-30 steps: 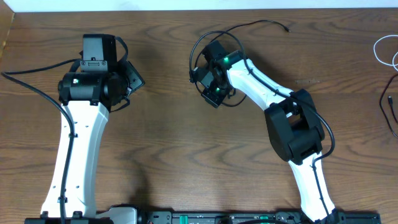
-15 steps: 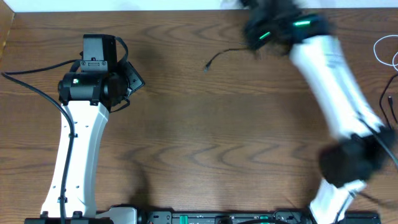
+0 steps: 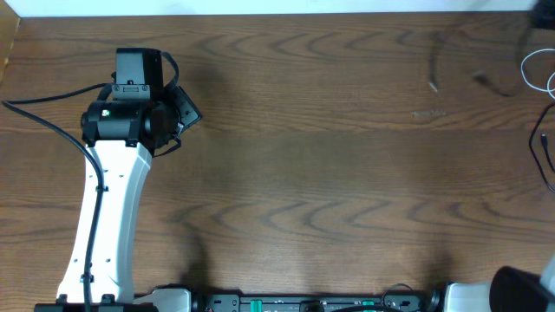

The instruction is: Untangle cables

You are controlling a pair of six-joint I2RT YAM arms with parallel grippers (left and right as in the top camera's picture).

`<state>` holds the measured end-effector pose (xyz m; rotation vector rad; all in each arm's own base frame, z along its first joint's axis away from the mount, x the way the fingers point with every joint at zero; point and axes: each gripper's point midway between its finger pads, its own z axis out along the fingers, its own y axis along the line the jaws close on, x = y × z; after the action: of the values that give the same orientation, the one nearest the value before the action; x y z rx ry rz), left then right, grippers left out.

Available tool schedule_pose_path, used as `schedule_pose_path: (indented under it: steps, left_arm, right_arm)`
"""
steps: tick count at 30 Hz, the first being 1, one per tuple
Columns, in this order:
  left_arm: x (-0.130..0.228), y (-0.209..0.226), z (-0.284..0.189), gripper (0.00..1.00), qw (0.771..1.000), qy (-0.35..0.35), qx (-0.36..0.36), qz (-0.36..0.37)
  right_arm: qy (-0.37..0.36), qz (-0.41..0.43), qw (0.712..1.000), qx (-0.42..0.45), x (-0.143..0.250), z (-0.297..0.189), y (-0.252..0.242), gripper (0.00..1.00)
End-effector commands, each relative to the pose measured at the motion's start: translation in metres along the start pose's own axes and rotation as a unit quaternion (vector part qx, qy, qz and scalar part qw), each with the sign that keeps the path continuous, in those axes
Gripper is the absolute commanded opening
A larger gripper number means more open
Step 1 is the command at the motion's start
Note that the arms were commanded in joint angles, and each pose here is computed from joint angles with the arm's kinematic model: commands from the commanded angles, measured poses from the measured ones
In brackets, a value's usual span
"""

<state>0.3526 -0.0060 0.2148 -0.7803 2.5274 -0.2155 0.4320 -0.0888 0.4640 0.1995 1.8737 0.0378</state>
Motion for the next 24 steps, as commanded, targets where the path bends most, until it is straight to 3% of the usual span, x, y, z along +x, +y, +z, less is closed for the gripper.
schedule_pose_path:
  steps: [1,13,24]
  left_arm:
    - [0.002,0.002,0.002,0.57,1.0,0.007,-0.002,0.002]
    - [0.002,0.002,0.002,0.57,1.0,0.007,-0.002,0.002]
    - [0.001,0.001,0.002,0.57,1.0,0.005,-0.001,0.002]
  right_arm:
    - [-0.042,0.03,0.998,0.028,-0.023,-0.037,-0.021,0.01]
    - [-0.076,0.103,0.97,0.208,-0.027,-0.078,-0.152,0.01]
    - [0.009,0.19,0.93,0.315,0.045,-0.06,-0.264,0.01]
